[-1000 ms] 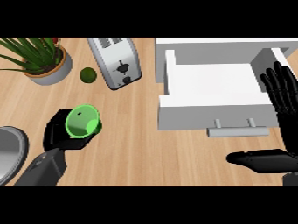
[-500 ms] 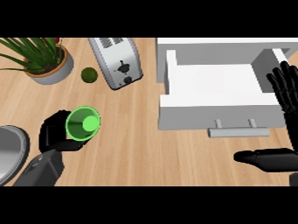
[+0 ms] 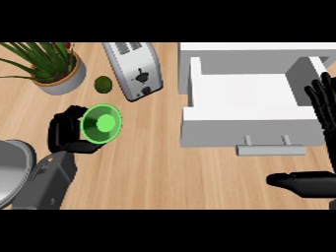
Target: Pick up the cup, place it into the drawer and close the drawer
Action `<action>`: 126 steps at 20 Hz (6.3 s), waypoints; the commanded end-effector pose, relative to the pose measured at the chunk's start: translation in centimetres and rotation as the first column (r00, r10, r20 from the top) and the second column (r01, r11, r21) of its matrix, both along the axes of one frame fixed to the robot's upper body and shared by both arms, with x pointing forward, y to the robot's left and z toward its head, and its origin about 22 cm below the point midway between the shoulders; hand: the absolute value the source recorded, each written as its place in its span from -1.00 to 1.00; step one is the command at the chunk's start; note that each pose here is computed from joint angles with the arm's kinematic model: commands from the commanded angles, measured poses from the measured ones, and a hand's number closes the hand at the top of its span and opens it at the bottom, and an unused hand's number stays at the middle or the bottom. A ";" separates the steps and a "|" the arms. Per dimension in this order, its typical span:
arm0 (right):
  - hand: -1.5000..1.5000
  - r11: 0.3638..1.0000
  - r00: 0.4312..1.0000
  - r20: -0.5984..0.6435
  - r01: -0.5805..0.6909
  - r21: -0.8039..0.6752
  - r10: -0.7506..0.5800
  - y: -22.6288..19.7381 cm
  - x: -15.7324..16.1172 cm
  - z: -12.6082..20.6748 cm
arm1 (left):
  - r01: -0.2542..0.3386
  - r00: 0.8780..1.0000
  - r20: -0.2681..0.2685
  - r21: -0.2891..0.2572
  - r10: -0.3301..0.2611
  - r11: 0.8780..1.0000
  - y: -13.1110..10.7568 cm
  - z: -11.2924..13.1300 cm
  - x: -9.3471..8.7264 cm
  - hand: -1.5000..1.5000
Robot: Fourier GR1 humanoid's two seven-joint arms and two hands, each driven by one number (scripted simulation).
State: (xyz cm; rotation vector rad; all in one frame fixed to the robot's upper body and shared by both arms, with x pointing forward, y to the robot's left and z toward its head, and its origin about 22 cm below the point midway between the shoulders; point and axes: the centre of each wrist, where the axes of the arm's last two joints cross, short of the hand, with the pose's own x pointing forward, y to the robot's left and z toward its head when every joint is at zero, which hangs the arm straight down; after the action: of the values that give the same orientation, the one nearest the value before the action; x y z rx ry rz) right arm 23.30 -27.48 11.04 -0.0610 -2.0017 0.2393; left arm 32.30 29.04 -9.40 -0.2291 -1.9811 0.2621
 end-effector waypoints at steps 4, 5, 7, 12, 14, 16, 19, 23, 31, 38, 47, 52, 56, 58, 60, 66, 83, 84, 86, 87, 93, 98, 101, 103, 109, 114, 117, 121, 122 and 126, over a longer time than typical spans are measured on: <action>-1.00 1.000 1.000 -0.017 0.011 -0.006 -0.011 -1.7 -0.8 0.2 | 0.111 0.974 0.192 0.067 -0.122 0.992 -2.6 7.2 5.1 1.00; -1.00 0.999 0.999 -0.011 0.032 -0.018 -0.033 -0.5 0.3 0.2 | 0.147 0.967 0.197 0.080 -0.160 0.986 -5.6 7.0 4.7 1.00; -1.00 1.000 0.999 -0.024 0.024 -0.010 -0.024 -1.9 -0.4 0.5 | 0.134 0.967 0.208 0.089 -0.150 0.987 -8.0 9.9 5.8 1.00; -1.00 1.000 1.000 -0.009 0.016 -0.005 -0.016 -0.5 0.1 -1.0 | 0.162 0.955 0.227 0.134 -0.190 0.978 -11.0 16.8 7.9 1.00; -1.00 1.000 1.000 0.000 0.026 -0.015 -0.026 -3.3 0.6 -0.3 | 0.200 0.952 0.199 0.167 -0.231 0.966 -11.5 18.0 7.1 1.00; -1.00 1.000 0.999 -0.022 0.028 -0.001 -0.028 -1.0 -0.3 -0.9 | 0.211 0.949 0.192 0.202 -0.249 0.957 -14.3 18.0 7.1 1.00; -1.00 1.000 1.000 -0.008 0.016 -0.011 -0.016 -2.0 -0.7 0.0 | 0.207 0.952 0.178 0.220 -0.248 0.953 -16.1 22.9 7.7 1.00; -1.00 1.000 1.000 0.007 0.021 -0.001 -0.021 -1.2 0.8 1.4 | 0.190 0.953 0.177 0.278 -0.245 0.942 -19.3 23.7 9.5 1.00; -1.00 1.000 1.000 0.002 0.012 -0.004 -0.012 -2.3 2.6 0.2 | 0.213 0.971 0.050 0.252 -0.233 0.944 -23.9 26.7 9.8 1.00; -1.00 1.000 1.000 0.003 -0.002 -0.004 0.002 -0.4 -0.7 -0.4 | 0.194 0.981 -0.038 0.304 -0.191 0.933 -25.6 26.3 11.5 1.00; -1.00 1.000 1.000 0.010 -0.021 -0.010 0.021 -1.8 1.5 0.3 | 0.205 0.979 -0.075 0.364 -0.191 0.908 -27.2 23.0 10.2 1.00; -1.00 1.000 1.000 0.010 -0.030 -0.006 0.030 -2.4 1.7 0.6 | 0.207 0.978 -0.136 0.473 -0.161 0.857 -27.2 22.7 10.8 1.00; -1.00 0.999 0.999 0.008 -0.049 -0.019 0.049 -2.0 1.4 0.7 | 0.235 0.970 -0.179 0.511 -0.165 0.827 -27.6 20.9 9.8 -1.00; -1.00 0.998 0.997 0.042 -0.059 -0.008 0.059 -0.5 2.0 1.8 | 0.206 0.976 -0.175 0.555 -0.129 0.806 -27.8 21.3 10.0 -1.00; -1.00 0.999 0.998 0.023 -0.054 -0.005 0.054 -0.4 2.0 0.1 | 0.223 0.973 -0.185 0.586 -0.140 0.779 -28.6 21.3 9.3 -1.00; -1.00 0.996 0.996 0.044 -0.080 0.030 0.079 -1.6 1.1 1.0 | 0.147 0.989 -0.101 0.551 -0.109 0.821 -27.9 19.6 9.0 -1.00; 1.00 0.938 0.968 -0.062 -0.250 -0.240 0.243 -1.1 -1.1 3.5 | 0.139 0.990 -0.022 0.343 -0.140 0.929 -26.9 24.0 9.2 -1.00; 1.00 0.933 0.974 -0.062 -0.227 -0.279 0.218 -0.9 -2.0 4.2 | 0.140 0.990 -0.030 0.317 -0.137 0.938 -26.3 25.5 9.6 -1.00; 1.00 0.926 0.980 -0.064 -0.201 -0.319 0.191 -0.8 -2.5 3.2 | 0.143 0.990 -0.050 0.311 -0.134 0.940 -24.0 27.0 10.2 -1.00; 1.00 0.922 0.982 -0.068 -0.190 -0.337 0.177 -1.2 -1.3 3.1 | 0.121 0.993 -0.043 0.338 -0.113 0.933 -24.1 25.2 9.4 -1.00; 1.00 0.903 0.990 -0.083 -0.137 -0.406 0.113 0.7 0.1 1.2 | 0.092 0.996 -0.049 0.283 -0.081 0.955 -18.1 24.8 9.6 -1.00; 1.00 0.856 0.995 -0.061 -0.096 -0.508 0.075 4.0 1.6 -1.2 | 0.087 0.996 -0.053 0.250 -0.076 0.964 -15.9 23.9 7.0 -1.00; 1.00 0.760 0.992 -0.090 -0.121 -0.638 0.083 3.9 2.9 -1.7 | 0.101 0.994 -0.074 0.248 -0.085 0.964 -13.2 22.2 6.3 -1.00; 1.00 0.689 0.993 -0.096 -0.112 -0.716 0.062 4.5 3.8 -2.3 | 0.104 0.994 -0.067 0.257 -0.089 0.961 -11.3 24.1 6.3 -1.00; 1.00 0.527 0.996 -0.086 -0.086 -0.846 0.025 5.0 6.6 -6.2 | 0.108 0.993 -0.080 0.226 -0.092 0.968 -8.1 22.9 3.9 -1.00; 1.00 0.466 0.996 -0.078 -0.086 -0.881 0.036 7.2 9.7 -10.2 | 0.098 0.994 -0.078 0.235 -0.082 0.967 -4.9 22.2 2.1 -1.00; 1.00 0.481 0.994 -0.109 -0.096 -0.871 0.000 6.9 12.1 -11.7 | 0.074 0.996 -0.069 0.235 -0.060 0.969 -2.6 20.9 1.9 -1.00; 1.00 0.514 0.994 -0.106 -0.102 -0.852 0.020 5.7 14.9 -11.6 | 0.063 0.997 -0.056 0.237 -0.051 0.970 -1.0 19.4 1.1 -1.00; 1.00 0.510 0.990 -0.140 -0.132 -0.850 0.023 4.8 15.7 -11.3 | 0.069 0.996 -0.074 0.246 -0.052 0.967 -2.5 22.0 1.3 -1.00; 1.00 0.510 0.984 -0.177 -0.144 -0.848 -0.016 5.2 18.3 -9.4 | 0.082 0.995 -0.070 0.236 -0.067 0.968 -2.2 19.6 1.0 -1.00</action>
State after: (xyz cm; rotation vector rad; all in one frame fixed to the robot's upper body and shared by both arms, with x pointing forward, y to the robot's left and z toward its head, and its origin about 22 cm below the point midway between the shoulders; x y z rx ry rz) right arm 39.70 -21.33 0.85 -0.6113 -1.5904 1.2785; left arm 33.78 26.84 11.21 -0.1338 -1.9145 -0.0132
